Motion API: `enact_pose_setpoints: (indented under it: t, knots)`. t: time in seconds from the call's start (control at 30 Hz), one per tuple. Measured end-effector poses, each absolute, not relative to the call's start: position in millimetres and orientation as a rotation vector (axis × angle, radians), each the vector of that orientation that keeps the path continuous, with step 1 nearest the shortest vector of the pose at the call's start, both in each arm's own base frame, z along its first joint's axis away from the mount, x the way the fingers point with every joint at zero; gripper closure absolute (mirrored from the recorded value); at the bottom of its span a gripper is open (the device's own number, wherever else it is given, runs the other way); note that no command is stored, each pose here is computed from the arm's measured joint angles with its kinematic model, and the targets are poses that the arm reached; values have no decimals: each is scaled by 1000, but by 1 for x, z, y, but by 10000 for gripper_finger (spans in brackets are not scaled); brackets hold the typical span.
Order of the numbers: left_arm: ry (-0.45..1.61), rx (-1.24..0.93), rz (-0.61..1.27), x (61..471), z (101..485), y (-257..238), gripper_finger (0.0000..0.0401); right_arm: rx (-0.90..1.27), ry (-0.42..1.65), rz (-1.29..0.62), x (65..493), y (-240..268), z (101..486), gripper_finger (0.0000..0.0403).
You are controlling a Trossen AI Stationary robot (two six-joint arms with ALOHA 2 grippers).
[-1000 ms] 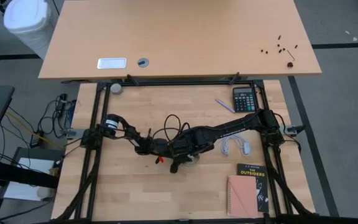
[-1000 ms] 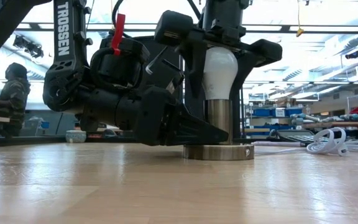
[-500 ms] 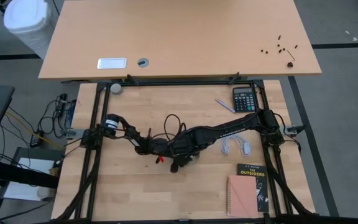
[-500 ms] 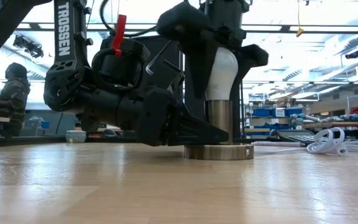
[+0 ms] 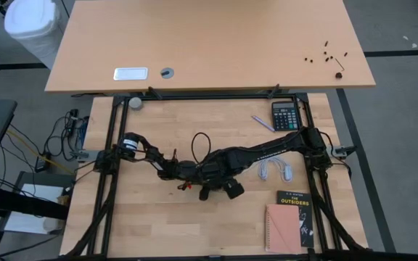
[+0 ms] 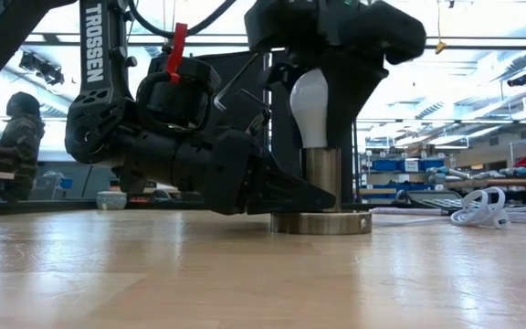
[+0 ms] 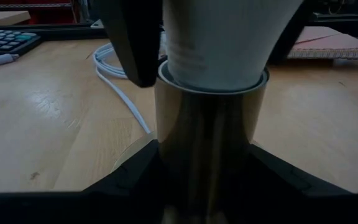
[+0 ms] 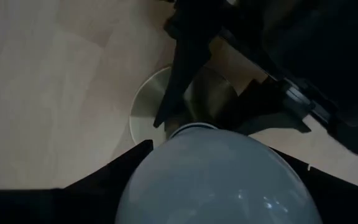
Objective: Screw lightbulb
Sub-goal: Remove the light bulb from the lamp
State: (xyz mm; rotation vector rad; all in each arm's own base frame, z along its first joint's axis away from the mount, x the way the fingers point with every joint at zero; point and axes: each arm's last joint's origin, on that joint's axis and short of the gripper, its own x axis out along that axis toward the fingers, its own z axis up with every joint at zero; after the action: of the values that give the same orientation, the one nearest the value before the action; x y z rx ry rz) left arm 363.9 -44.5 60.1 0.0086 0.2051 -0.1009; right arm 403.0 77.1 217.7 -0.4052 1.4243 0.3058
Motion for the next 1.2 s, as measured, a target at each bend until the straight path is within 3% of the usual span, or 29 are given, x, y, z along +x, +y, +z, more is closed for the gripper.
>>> enact_pose_setpoints:
  t: [0.23,0.43,0.63,0.83,0.97,1.2]
  knots:
    - [214,11,-109,364,60,-45,203,-381,1424,282,403,77,218,123]
    - [216,19,-110,364,59,-45,203,-208,1433,212,406,69,220,69]
    - [217,25,-107,364,59,-45,203,-201,1387,129,414,68,238,14]
    - [219,28,-102,363,59,-45,203,-115,1334,29,416,72,258,6]
    - [221,28,-103,363,59,-45,203,57,1291,-95,419,74,268,13]
    - [222,29,-102,363,59,-45,203,557,1266,-494,415,70,270,29]
